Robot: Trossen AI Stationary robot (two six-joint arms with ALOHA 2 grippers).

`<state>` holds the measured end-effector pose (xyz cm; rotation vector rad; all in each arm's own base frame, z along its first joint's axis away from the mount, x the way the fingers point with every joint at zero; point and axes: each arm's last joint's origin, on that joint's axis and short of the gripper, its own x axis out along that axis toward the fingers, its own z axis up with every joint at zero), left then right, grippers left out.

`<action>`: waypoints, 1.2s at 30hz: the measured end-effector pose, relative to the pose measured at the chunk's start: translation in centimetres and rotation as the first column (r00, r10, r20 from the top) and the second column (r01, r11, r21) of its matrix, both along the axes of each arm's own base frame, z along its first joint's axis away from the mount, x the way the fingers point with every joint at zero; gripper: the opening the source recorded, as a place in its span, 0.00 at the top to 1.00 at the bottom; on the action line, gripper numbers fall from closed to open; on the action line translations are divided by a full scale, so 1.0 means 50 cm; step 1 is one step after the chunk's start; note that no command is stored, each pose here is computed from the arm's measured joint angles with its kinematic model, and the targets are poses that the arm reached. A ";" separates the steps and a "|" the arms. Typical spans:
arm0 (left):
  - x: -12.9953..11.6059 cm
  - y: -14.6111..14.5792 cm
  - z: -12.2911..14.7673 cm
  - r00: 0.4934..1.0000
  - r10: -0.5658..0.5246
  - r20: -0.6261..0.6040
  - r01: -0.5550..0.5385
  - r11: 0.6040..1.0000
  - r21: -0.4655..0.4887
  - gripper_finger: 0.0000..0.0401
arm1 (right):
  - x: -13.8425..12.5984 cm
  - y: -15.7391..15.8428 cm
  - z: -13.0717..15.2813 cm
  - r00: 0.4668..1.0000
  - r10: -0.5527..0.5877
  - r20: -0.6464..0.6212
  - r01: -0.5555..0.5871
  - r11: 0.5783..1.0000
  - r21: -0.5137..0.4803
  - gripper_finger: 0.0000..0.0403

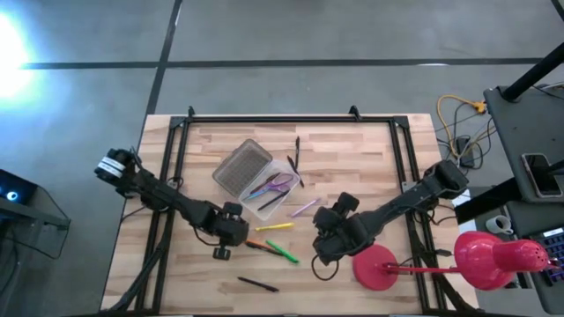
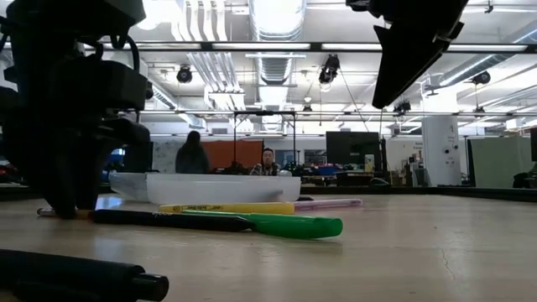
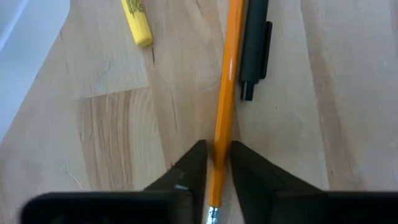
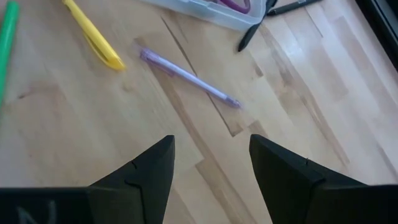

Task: Pick & place school supplies into a supply box
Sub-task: Put the orange pencil into the transparent supply box, then put the black pen into the transparent supply box

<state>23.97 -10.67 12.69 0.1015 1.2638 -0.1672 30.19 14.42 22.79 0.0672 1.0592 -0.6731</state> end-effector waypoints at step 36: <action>0.021 0.234 0.166 0.371 0.929 0.017 -0.707 0.294 -0.643 1.00 | -0.003 0.007 0.006 0.916 -0.304 0.263 0.296 0.953 0.069 0.50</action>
